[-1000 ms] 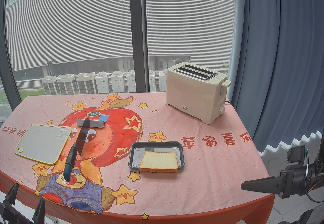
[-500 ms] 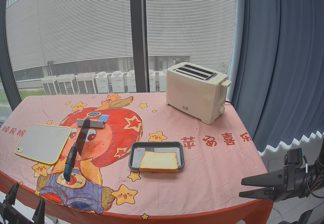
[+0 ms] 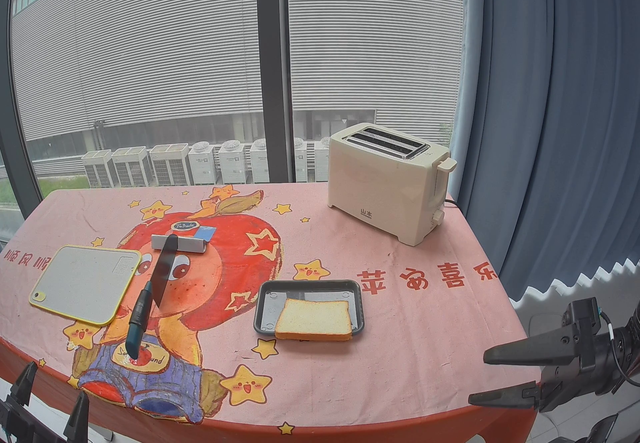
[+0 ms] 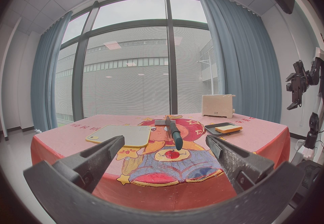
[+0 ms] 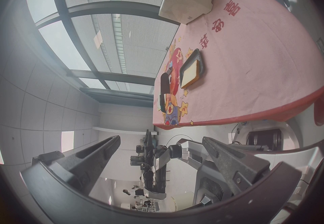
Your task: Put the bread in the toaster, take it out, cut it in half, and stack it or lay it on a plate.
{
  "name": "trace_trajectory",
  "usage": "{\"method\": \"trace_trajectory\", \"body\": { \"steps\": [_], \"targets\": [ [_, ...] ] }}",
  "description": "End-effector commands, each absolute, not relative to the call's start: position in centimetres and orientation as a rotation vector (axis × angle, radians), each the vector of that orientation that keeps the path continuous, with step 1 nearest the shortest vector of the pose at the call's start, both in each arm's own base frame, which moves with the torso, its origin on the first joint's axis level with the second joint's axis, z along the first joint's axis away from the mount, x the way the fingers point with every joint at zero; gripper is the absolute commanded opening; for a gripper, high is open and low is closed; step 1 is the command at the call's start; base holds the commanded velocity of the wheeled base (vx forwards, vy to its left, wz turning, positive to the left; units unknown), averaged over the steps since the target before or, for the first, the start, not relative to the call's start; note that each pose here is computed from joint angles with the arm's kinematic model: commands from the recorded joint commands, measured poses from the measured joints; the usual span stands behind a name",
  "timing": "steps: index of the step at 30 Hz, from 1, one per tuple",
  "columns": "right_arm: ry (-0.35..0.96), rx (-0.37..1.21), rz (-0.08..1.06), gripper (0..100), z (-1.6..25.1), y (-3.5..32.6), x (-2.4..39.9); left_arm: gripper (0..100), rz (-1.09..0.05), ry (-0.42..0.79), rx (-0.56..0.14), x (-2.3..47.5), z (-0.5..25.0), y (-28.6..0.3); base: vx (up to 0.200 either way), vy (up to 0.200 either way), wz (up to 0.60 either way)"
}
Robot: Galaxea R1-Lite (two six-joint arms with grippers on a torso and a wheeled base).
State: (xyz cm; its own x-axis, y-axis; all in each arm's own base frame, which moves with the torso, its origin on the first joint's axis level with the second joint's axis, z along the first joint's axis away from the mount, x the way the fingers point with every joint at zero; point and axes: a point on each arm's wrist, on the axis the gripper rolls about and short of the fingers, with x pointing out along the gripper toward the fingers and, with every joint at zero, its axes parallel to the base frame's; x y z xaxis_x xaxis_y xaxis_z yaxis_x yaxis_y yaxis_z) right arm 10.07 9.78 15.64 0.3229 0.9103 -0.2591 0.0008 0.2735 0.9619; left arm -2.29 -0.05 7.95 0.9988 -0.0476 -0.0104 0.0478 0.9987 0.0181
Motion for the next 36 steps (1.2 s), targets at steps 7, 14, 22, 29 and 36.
{"method": "trace_trajectory", "body": {
  "steps": [7,14,22,29,36],
  "targets": [
    [1.049,1.116,0.803,100,15.5,10.3,10.7,100,-0.048,0.020,0.018,-2.2,7.5,-0.1,0.000,0.000,0.00],
    [1.057,1.114,0.796,100,15.3,11.5,12.2,100,-0.048,0.020,0.018,-2.2,7.5,-0.1,0.000,0.000,0.00],
    [1.047,1.118,0.801,100,14.3,13.0,13.9,100,-0.048,0.020,0.018,-2.2,7.5,-0.1,0.000,0.000,0.00],
    [1.068,1.107,0.800,100,12.5,15.2,15.9,100,-0.048,0.020,0.018,-2.2,7.5,-0.1,0.000,0.000,0.00],
    [1.060,1.106,0.816,100,11.7,16.5,17.0,100,-0.048,0.018,0.018,-2.2,7.6,-0.1,0.000,0.000,0.00]
  ]
}}
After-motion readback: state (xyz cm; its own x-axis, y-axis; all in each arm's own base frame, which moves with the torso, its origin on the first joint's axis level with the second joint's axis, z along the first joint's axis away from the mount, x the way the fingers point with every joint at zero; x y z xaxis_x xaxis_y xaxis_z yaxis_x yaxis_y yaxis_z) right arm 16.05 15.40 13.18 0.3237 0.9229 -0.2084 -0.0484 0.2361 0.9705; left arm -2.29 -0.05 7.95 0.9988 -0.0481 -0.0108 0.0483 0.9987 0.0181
